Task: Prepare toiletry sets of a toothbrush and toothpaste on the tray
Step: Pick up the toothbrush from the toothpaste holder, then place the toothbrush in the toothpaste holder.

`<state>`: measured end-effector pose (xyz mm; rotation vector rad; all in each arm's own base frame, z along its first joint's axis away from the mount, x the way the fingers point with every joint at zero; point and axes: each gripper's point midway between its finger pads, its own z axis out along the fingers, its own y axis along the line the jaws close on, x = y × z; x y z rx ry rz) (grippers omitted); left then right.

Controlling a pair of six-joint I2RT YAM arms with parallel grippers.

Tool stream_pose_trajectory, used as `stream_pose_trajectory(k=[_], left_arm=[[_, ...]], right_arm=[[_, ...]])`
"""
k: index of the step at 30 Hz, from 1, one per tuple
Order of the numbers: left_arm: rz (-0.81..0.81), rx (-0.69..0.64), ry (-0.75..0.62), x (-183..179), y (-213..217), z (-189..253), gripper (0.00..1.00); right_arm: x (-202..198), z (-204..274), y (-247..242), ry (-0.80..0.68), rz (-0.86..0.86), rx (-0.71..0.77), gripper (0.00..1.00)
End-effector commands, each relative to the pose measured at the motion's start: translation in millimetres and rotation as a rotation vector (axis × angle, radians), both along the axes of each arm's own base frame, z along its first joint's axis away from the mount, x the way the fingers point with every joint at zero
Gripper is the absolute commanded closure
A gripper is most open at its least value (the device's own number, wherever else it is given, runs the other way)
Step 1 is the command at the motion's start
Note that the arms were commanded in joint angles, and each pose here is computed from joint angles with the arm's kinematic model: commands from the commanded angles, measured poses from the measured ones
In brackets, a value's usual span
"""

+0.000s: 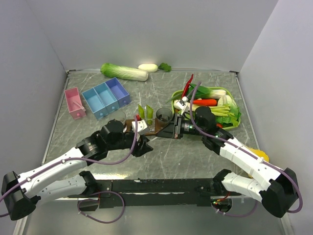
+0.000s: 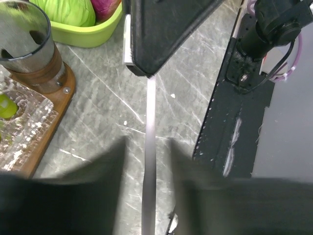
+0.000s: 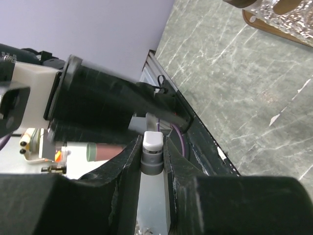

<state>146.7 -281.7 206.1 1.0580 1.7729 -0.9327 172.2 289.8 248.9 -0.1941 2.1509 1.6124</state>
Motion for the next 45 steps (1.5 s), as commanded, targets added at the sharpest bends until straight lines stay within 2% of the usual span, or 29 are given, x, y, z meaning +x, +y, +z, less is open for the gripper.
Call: stream_pose_trajectory(k=[1,2,5,7,10,12,15,22,27,31,45], left_arm=[[0.028,-0.065,-0.02,6,-7,22,0.38],[0.03,-0.078,-0.023,6,-7,26,0.28],[0.07,-0.126,-0.042,10,-3,42,0.16],[0.093,-0.159,-0.047,14,1,49,0.12],[0.148,-0.225,-0.062,24,13,64,0.04],[0.177,-0.262,-0.074,31,20,74,0.01],[0.265,-0.3,-0.064,55,38,84,0.0],[0.666,-0.285,-0.041,135,113,76,0.01],[0.827,-0.234,-0.01,157,144,58,0.01],[0.835,-0.218,0.02,162,145,47,0.01],[0.834,-0.198,0.069,169,147,35,0.01]], right_arm=[[-1,23,2,-0.084,0.008,0.074,1.0],[-1,28,0,-0.103,0.001,0.081,1.0],[1,34,-8,-0.167,-0.048,0.058,1.0],[4,33,-17,-0.185,-0.094,0.012,1.0],[17,43,-38,-0.329,-0.213,-0.064,1.0],[25,44,-55,-0.375,-0.312,-0.116,1.0],[36,44,-76,-0.446,-0.414,-0.19,1.0],[58,47,-97,-0.581,-0.55,-0.299,1.0],[65,51,-85,-0.68,-0.589,-0.338,1.0],[70,57,-79,-0.746,-0.618,-0.367,1.0],[82,36,-50,-0.731,-0.55,-0.41,1.0]])
